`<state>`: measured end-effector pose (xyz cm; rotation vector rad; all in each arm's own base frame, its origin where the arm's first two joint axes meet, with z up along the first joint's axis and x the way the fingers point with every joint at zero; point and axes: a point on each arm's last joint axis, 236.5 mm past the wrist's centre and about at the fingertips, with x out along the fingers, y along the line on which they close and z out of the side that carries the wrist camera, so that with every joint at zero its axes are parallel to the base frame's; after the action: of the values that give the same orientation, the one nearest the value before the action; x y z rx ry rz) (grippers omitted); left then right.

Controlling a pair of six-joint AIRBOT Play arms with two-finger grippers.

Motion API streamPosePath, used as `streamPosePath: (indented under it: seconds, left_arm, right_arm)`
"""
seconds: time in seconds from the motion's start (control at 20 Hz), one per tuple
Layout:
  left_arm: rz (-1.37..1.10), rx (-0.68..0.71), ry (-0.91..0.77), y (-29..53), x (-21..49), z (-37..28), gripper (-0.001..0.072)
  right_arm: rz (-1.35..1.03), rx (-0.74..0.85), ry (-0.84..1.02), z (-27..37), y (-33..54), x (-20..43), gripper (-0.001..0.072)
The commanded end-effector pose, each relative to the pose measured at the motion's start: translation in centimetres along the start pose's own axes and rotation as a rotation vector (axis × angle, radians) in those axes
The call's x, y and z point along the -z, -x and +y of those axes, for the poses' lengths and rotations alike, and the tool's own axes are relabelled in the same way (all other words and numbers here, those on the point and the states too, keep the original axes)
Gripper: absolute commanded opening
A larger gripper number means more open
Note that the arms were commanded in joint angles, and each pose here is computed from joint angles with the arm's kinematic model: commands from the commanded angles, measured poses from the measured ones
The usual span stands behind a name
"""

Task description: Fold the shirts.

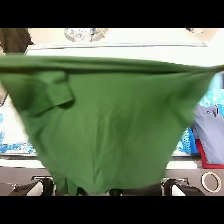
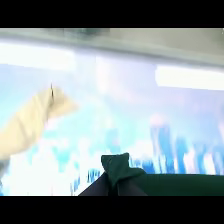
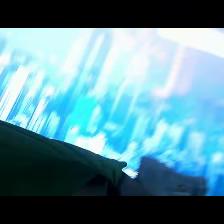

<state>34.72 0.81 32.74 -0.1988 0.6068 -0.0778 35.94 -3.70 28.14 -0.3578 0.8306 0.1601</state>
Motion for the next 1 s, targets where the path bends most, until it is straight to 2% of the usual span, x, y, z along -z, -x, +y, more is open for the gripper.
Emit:
streamPosePath:
  seconds: [0.0,0.15,0.35,0.55,0.65,0.75,0.95]
  left_arm:
    - [0.403,0.041,0.05,-13.5,10.2,1.9,0.0027]
    - [0.478,0.05,0.078,-23.9,15.6,1.9,0.0028]
    - [0.384,0.08,0.149,-33.8,16.0,1.2,0.0028]
    - [0.218,0.071,0.17,-37.9,11.3,2.1,0.0029]
    - [0.142,0.069,0.171,-38.6,9.0,2.3,0.0028]
    - [0.127,0.065,0.184,-39.2,8.8,2.4,0.0028]
    - [0.262,0.08,0.189,-39.8,12.7,1.9,0.0028]
  right_arm:
    - [0.297,-0.285,-0.041,2.8,-15.0,4.0,0.0041]
    - [0.371,-0.399,-0.125,4.6,-26.1,6.3,0.0041]
    - [0.209,-0.405,-0.24,5.0,-34.9,4.5,0.0041]
    - [-0.063,-0.232,-0.302,0.4,-37.0,-1.3,0.0041]
    - [-0.117,-0.202,-0.33,-0.5,-37.1,-2.5,0.0041]
    - [-0.09,-0.215,-0.32,-0.1,-37.2,-1.8,0.0041]
    - [0.025,-0.295,-0.303,2.2,-37.5,0.8,0.0042]
